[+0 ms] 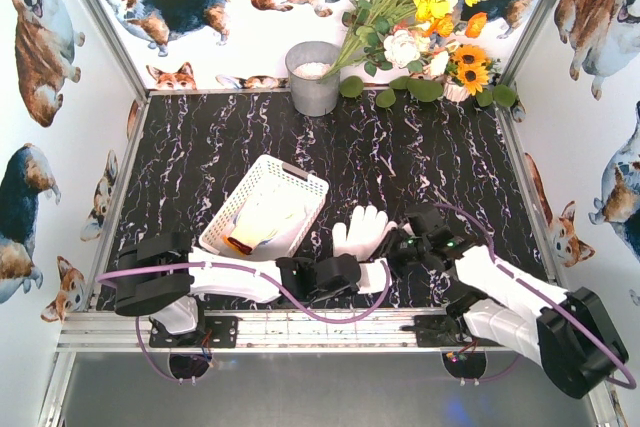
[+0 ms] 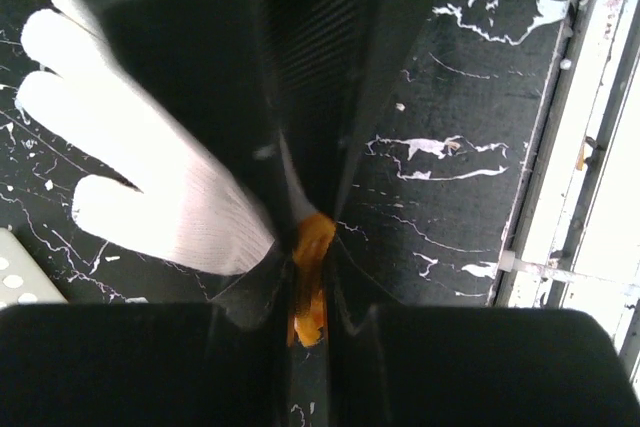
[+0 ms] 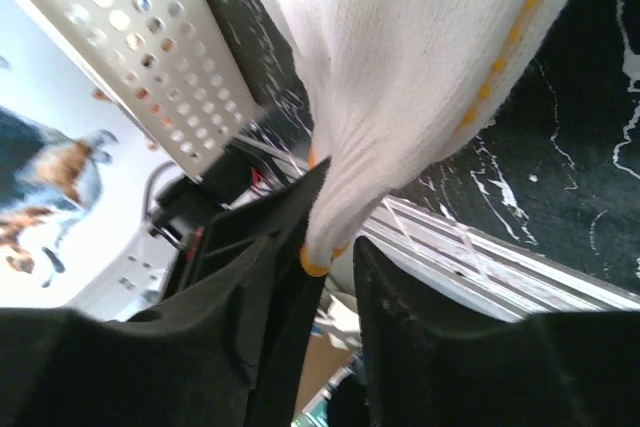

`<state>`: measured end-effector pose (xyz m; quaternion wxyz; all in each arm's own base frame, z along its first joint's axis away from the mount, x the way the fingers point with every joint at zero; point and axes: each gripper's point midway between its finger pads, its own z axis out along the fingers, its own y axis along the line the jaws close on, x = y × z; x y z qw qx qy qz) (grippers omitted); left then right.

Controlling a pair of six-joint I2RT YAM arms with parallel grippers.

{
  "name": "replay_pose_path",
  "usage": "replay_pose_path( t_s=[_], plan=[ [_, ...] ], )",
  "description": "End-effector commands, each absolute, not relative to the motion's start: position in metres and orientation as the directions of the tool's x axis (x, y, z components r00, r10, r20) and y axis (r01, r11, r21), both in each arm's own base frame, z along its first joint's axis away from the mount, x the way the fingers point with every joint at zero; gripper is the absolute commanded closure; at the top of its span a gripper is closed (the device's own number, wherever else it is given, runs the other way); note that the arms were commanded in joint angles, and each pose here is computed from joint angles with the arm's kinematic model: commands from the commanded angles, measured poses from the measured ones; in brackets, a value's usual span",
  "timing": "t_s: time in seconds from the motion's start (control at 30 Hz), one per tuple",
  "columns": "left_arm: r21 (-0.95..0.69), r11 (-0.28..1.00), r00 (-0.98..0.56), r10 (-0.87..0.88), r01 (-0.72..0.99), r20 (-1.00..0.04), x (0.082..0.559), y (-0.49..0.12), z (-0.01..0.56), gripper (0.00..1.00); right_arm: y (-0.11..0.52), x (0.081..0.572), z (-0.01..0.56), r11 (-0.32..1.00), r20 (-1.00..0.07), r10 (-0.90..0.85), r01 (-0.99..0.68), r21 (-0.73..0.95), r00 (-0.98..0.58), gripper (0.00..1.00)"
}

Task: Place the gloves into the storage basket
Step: Pick up the glove from the center of the board.

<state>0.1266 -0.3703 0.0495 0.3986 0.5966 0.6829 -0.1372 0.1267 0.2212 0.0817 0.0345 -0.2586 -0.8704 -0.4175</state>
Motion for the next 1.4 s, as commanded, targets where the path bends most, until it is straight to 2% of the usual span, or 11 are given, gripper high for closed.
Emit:
replay_pose_path(
  t_s=[0.0,0.33,0.5,0.7,0.9,1.27,1.37],
  plan=[
    [0.262,0.313,-0.006,0.652,0.913,-0.758,0.134,-0.374,0.068,1.0,0.215,0.146,0.097,0.494,0.183,0.484,0.441,0.749,-0.855,0.55],
    [0.242,0.319,-0.029,0.656,0.916,-0.754,0.134,-0.358,0.064,1.0,0.194,0.171,0.083,0.449,0.098,0.648,0.483,0.752,-0.755,0.27],
    [0.236,0.323,-0.037,0.657,0.917,-0.753,0.134,-0.356,0.067,1.0,0.205,0.176,0.073,0.403,0.148,0.636,0.489,0.774,-0.757,0.26],
    [0.23,0.322,-0.036,0.647,0.918,-0.762,0.133,-0.354,0.072,1.0,0.205,0.186,0.056,0.428,0.122,0.644,0.487,0.761,-0.755,0.27],
    [0.232,0.308,-0.024,0.646,0.923,-0.763,0.131,-0.352,0.077,1.0,0.197,0.203,0.041,0.437,0.047,0.697,0.475,0.764,-0.715,0.29],
    [0.231,0.303,-0.006,0.618,0.924,-0.787,0.13,-0.355,0.094,1.0,0.215,0.212,0.039,0.416,0.036,0.685,0.431,0.801,-0.728,0.3],
    [0.231,0.296,0.002,0.611,0.927,-0.791,0.129,-0.355,0.099,1.0,0.217,0.213,0.037,0.413,0.029,0.682,0.419,0.809,-0.73,0.34]
  ],
)
